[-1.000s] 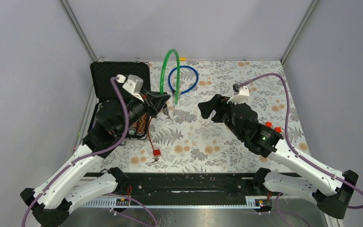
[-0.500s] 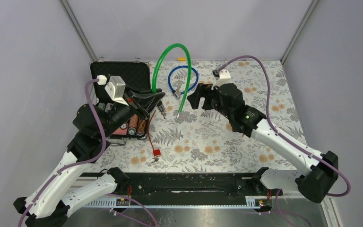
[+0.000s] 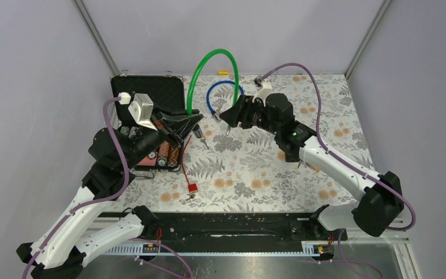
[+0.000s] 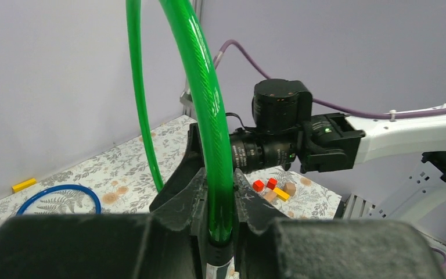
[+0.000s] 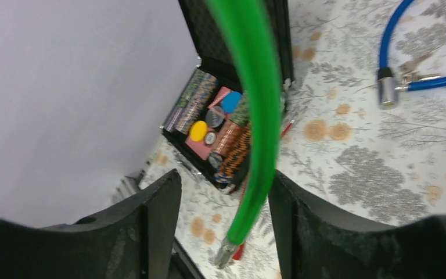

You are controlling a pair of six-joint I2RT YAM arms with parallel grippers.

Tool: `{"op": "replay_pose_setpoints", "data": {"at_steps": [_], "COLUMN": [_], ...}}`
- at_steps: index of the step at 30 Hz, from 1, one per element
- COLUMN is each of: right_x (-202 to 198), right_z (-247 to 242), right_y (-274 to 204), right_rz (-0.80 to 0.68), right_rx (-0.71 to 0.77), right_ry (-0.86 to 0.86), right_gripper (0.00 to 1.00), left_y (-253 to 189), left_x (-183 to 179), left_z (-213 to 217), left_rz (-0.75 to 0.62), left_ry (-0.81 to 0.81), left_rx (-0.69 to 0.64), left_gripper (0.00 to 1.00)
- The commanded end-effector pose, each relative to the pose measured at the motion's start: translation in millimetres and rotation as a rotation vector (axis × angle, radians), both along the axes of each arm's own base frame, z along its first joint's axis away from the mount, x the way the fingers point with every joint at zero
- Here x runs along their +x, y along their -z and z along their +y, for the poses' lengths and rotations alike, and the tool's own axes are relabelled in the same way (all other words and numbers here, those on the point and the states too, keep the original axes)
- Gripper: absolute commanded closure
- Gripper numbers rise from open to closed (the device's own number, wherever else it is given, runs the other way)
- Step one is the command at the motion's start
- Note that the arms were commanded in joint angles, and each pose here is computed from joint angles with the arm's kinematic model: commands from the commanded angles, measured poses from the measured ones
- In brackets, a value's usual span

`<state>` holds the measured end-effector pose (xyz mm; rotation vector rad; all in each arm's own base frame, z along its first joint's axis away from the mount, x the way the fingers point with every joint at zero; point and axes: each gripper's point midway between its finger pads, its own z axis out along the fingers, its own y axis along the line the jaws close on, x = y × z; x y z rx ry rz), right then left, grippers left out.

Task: Lock with the key
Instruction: Pick up the lock from the center of the board, then lock the lock.

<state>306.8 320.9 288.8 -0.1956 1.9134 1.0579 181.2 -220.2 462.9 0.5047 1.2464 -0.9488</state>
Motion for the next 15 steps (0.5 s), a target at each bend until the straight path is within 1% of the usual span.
{"op": "replay_pose_setpoints", "data": {"at_steps": [1, 2, 3, 5, 6, 7, 11, 12, 15], "right_x": [-1.5, -2.0, -2.5, -5.1, -7.0, -9.6, -23.2, -24.4, -38.5], "right_z": [16.5, 17.9, 19.3, 21.6, 21.5, 20.8, 4.9, 1.1, -20.8], "right_y": [-14.1, -13.8, -14.8, -18.4, -22.5, -29.6, -66.4, -69.8, -102.1], "right_rz": [0.053, 0.062, 0.065, 0.081, 0.091, 0.091, 0.072, 0.071, 0.040], "right_rx": [0.172, 0.186, 0.198, 0.224, 0.242, 0.266, 0.407, 0.423, 0.529], "right_ry": [-0.090, -0.097, -0.105, -0.118, -0.120, -0.121, -0.085, -0.068, -0.020], "right_gripper": [0.47, 0.54, 0.68, 0.87, 0.95, 1.00, 1.00, 1.00, 1.00], "left_y": [-66.8, -66.6, -66.2, -63.4, -61.1, -58.3, -40.8, -37.5, -27.4], "left_x": [-20.9, -19.5, -18.2, -14.4, -12.5, -11.1, -5.9, -6.4, -9.3], "left_z": [19.5, 18.9, 18.0, 15.6, 13.7, 11.5, -0.8, -3.7, -12.4], "left_rz": [-0.160, -0.152, -0.144, -0.125, -0.114, -0.103, -0.061, -0.058, -0.060], "left_ry": [-0.001, -0.002, -0.002, -0.002, 0.002, 0.008, 0.049, 0.065, 0.116], "left_rx": [-0.164, -0.167, -0.170, -0.183, -0.191, -0.199, -0.211, -0.213, -0.214], "left_gripper": [1.00, 1.00, 1.00, 1.00, 1.00, 1.00, 1.00, 1.00, 1.00]}}
